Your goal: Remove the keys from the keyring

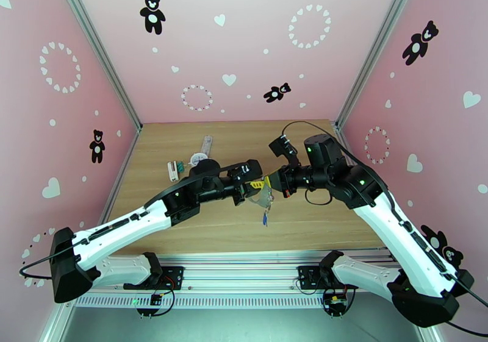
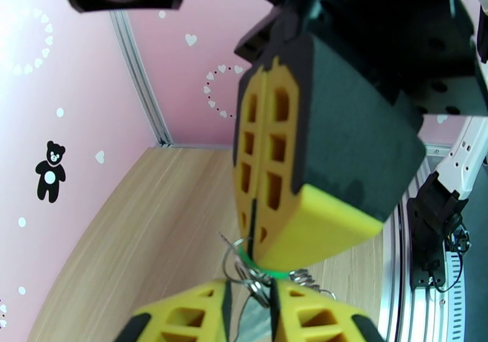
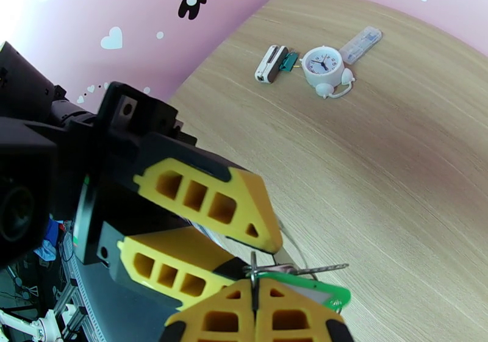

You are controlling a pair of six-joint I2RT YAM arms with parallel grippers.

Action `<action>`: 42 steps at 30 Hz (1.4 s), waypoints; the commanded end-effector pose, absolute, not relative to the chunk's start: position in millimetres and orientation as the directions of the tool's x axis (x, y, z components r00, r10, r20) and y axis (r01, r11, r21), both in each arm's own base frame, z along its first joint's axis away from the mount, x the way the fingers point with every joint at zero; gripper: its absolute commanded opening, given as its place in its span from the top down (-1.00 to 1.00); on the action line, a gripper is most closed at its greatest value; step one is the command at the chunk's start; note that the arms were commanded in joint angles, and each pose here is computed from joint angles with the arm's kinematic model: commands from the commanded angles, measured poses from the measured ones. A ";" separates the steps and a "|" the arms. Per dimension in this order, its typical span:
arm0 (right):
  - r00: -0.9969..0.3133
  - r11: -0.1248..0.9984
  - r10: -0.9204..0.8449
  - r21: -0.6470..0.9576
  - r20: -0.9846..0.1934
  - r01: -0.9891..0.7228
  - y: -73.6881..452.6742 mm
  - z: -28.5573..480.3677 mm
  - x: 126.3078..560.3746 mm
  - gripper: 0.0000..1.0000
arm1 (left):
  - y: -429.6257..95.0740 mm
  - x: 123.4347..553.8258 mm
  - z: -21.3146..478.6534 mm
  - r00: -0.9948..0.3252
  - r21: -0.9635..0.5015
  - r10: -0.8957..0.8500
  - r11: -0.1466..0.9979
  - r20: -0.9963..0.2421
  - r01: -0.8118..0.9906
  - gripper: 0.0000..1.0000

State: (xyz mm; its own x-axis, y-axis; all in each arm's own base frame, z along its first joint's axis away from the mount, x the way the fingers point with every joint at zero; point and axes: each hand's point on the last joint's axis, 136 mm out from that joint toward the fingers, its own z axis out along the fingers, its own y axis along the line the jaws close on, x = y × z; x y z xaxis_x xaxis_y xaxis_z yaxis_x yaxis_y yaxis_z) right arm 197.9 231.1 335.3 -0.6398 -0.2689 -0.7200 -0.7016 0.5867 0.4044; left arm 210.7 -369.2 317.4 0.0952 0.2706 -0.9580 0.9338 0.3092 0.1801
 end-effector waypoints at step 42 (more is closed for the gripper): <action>-0.658 0.538 -0.186 0.484 -0.730 -0.690 217.9 354.2 185.2 1.00 | -358.4 210.7 347.2 0.256 0.321 0.226 0.323 -0.940 0.891 1.00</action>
State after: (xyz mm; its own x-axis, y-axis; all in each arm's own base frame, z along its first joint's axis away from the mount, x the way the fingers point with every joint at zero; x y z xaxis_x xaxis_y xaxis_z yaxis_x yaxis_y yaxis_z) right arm 196.7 218.8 342.1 -0.6571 -0.2203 -0.7209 -0.6804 0.5849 0.4415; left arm 211.8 -365.6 330.0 0.2059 0.2842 -0.9364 0.9076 0.3024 0.2914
